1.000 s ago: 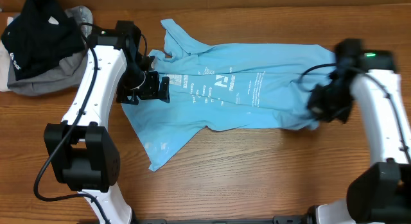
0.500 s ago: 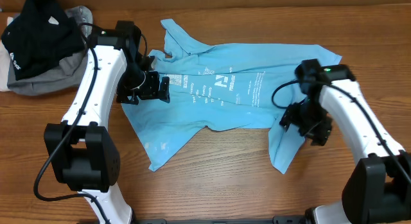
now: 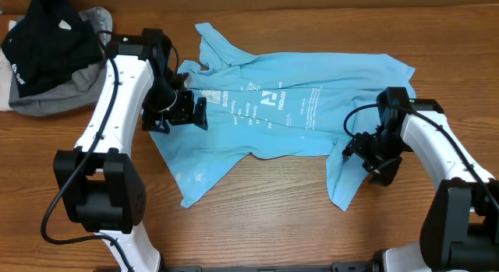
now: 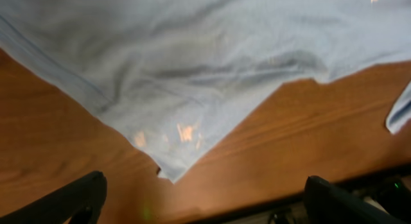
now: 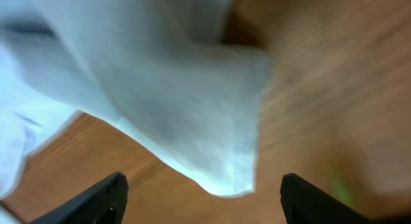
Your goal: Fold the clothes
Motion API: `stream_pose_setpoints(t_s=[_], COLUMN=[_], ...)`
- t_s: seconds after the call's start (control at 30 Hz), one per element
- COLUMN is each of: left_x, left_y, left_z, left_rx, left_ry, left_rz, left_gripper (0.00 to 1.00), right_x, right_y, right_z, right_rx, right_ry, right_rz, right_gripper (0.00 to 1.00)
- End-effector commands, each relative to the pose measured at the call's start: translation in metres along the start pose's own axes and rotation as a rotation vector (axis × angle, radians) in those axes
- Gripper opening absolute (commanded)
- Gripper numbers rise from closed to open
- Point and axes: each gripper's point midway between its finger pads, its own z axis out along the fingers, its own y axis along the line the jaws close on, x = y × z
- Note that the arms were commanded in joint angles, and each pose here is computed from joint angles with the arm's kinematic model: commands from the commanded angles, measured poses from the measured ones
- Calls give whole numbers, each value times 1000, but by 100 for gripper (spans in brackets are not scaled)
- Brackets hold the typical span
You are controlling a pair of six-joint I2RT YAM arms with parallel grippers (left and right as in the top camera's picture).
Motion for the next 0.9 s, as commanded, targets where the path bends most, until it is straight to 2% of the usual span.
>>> stream_pose_setpoints(t_s=[0.0,0.07,0.1,0.27,0.6,0.87], left_x=[15,25,42,58,101,105], left_y=[-4,2,0,-1,14,32], left_z=[0,-5,-14,-13,71,111], left_rx=[0,-65,-108,-147,-97,-121], left_ry=[53,62,80,70,236,213], left_rz=[-49,-84,-92,-143,-257,-330], left_gripper=[100,100,100,100,100,98], right_x=[-5,-9,-16,-26,-11,11], right_y=[11,12,4,-6,-20,-30], right_z=[-10,-15,-21,-26,-9,5], right_rx=[-64,-74,-50,-52,-18,-20], right_ry=[-43,-80,-133,-157,-92,-36], right_rz=[5,1,28,80,96,100], right_gripper=[81,84,86,87,86,86])
